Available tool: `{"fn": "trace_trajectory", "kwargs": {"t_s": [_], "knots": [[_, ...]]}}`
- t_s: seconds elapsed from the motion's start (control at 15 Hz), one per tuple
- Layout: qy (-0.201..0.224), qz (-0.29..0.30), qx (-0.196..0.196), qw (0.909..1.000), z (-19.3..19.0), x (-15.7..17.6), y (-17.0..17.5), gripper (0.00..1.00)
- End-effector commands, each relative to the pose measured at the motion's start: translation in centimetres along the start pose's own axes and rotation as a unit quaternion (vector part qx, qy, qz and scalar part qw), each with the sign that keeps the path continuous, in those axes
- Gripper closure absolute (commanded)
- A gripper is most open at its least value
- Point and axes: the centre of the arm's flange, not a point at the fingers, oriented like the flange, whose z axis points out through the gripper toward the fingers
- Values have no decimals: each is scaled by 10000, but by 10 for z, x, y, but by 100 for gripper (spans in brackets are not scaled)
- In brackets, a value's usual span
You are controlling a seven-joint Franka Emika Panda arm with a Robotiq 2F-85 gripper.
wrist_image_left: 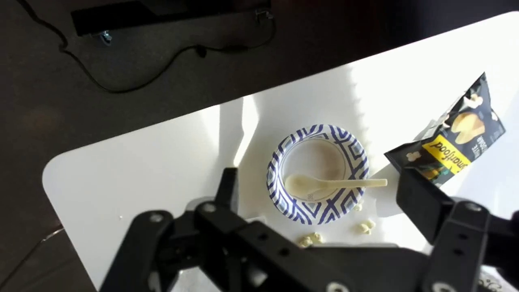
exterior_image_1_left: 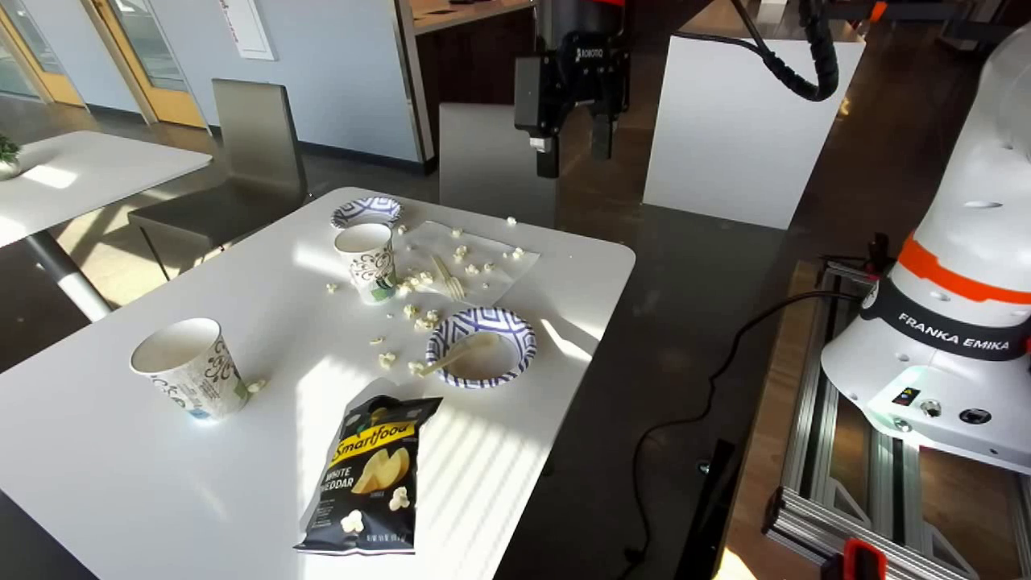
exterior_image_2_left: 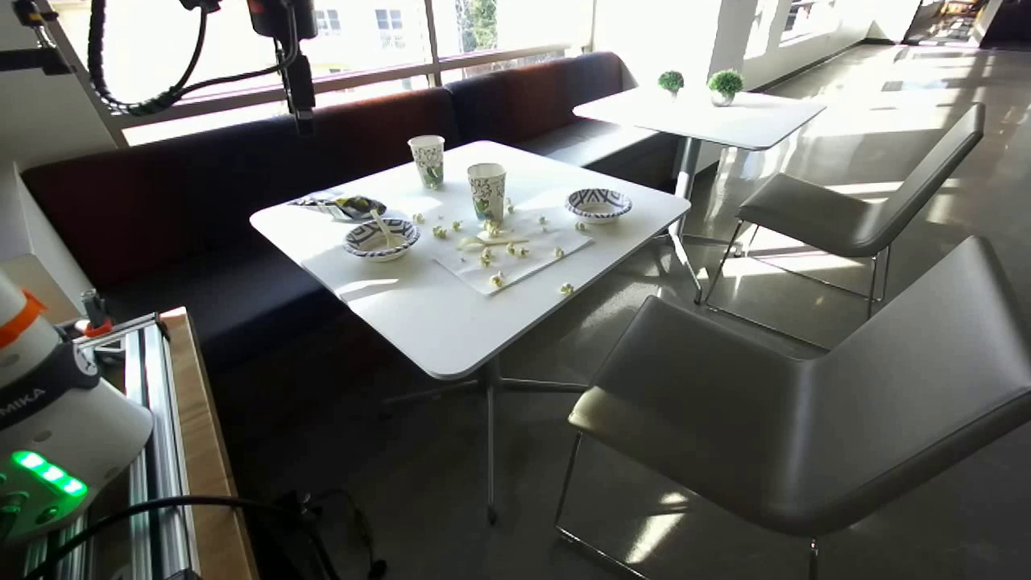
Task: Use the spoon to place one white item inside the cup
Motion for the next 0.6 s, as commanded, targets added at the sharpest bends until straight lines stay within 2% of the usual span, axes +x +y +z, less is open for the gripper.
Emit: {"fn": "trace_trajectory", "kwargs": {"t_s": [0.0, 0.27, 0.53], "knots": [[-262, -953, -70, 9951, 11, 19, -6, 0], [-662, -1900, -123, 9795, 19, 29, 8, 0], [-1184, -2682, -307, 9556, 30, 56, -3, 0]]}}
